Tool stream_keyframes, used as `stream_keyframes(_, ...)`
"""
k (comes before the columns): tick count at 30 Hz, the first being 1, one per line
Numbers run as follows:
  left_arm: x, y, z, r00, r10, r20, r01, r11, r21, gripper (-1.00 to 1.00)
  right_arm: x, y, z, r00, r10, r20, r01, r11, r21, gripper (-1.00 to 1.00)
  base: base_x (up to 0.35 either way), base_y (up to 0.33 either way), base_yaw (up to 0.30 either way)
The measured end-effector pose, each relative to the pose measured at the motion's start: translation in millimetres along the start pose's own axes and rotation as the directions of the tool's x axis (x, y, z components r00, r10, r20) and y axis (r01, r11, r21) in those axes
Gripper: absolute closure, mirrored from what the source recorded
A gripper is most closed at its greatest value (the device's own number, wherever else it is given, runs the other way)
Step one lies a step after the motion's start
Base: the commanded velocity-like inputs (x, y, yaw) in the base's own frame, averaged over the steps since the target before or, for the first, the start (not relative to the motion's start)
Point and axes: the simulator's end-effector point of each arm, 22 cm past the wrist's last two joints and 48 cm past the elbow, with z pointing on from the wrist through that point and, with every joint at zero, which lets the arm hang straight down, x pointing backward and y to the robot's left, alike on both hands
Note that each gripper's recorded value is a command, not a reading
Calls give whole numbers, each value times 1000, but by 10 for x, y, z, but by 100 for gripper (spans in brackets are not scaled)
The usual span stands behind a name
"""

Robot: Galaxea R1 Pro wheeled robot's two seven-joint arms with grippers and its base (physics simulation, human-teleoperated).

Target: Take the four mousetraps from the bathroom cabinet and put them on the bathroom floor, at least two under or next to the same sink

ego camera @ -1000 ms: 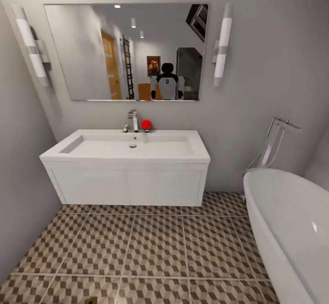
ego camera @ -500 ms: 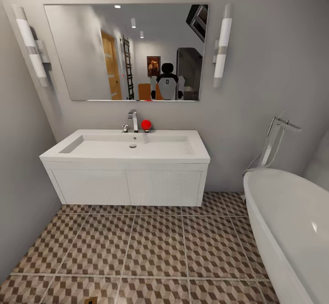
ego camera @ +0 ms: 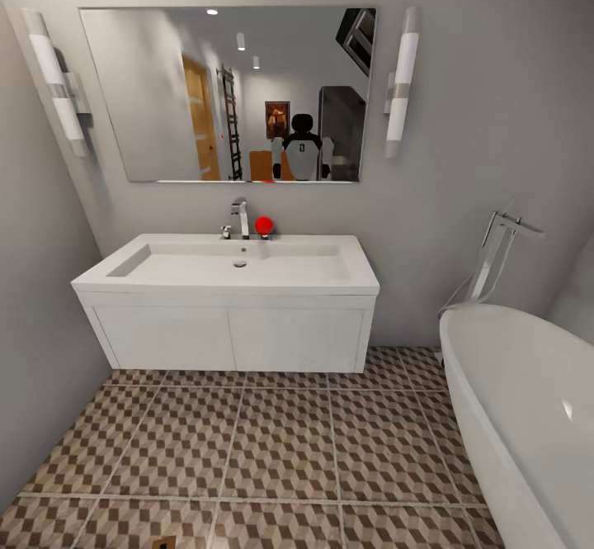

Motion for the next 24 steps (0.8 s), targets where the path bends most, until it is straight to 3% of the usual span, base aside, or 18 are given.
stream_keyframes(24, 0, -1, 0, 1000, 0, 0, 0, 1000, 0, 100, 0, 5, -1, 1000, 0, 0, 0, 1000, 0, 100, 0, 0, 0)
